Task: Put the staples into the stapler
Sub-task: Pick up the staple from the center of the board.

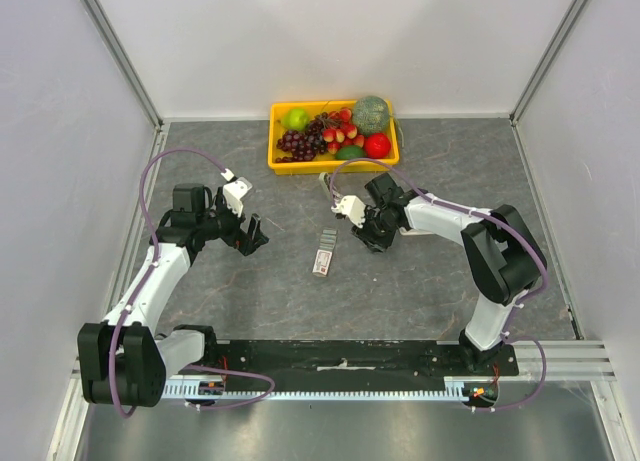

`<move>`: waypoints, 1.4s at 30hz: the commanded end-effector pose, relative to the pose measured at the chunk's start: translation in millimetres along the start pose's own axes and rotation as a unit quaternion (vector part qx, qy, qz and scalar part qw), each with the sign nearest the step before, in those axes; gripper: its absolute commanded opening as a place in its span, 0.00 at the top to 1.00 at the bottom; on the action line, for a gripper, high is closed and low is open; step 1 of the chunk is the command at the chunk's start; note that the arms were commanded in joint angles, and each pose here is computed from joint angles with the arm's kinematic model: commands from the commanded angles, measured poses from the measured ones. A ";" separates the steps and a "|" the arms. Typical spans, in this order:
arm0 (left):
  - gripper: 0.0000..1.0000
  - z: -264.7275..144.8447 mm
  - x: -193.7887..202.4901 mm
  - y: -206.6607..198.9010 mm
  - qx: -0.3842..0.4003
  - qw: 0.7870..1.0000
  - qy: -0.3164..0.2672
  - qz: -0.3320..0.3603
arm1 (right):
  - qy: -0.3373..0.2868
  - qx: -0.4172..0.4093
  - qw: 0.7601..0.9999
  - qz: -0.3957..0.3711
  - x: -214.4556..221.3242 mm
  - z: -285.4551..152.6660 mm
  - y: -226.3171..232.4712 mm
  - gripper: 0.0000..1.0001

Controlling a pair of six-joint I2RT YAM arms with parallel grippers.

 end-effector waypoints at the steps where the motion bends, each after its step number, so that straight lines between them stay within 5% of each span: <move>1: 0.00 -4.2 -9.5 -1.9 0.006 1.000 -0.019 0.007 | 0.006 0.011 1.000 -0.012 2.4 0.6 -6.3 0.68; 13: 0.00 -2.2 -8.8 -2.0 0.012 1.000 -0.018 0.005 | 0.001 0.028 0.998 -0.048 -5.5 -5.2 -15.8 0.87; 30: 0.00 -1.6 -7.1 -1.2 0.010 1.000 -0.014 0.001 | -0.016 0.048 0.985 -0.166 -68.1 -41.8 -57.4 0.87; 42: 0.00 -0.7 -5.1 0.7 0.006 1.000 -0.010 0.001 | -0.003 0.029 0.987 -0.159 -87.0 -20.7 -105.3 0.86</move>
Point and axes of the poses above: each gripper's point midway between its finger pads, its own z axis out along the fingers, its own y axis along the line the jaws close on, x = y × z, the point moved 3 cm from there along -z, back along the fingers, and after that the axes turned 2 degrees about -z, right-handed, at the moved point
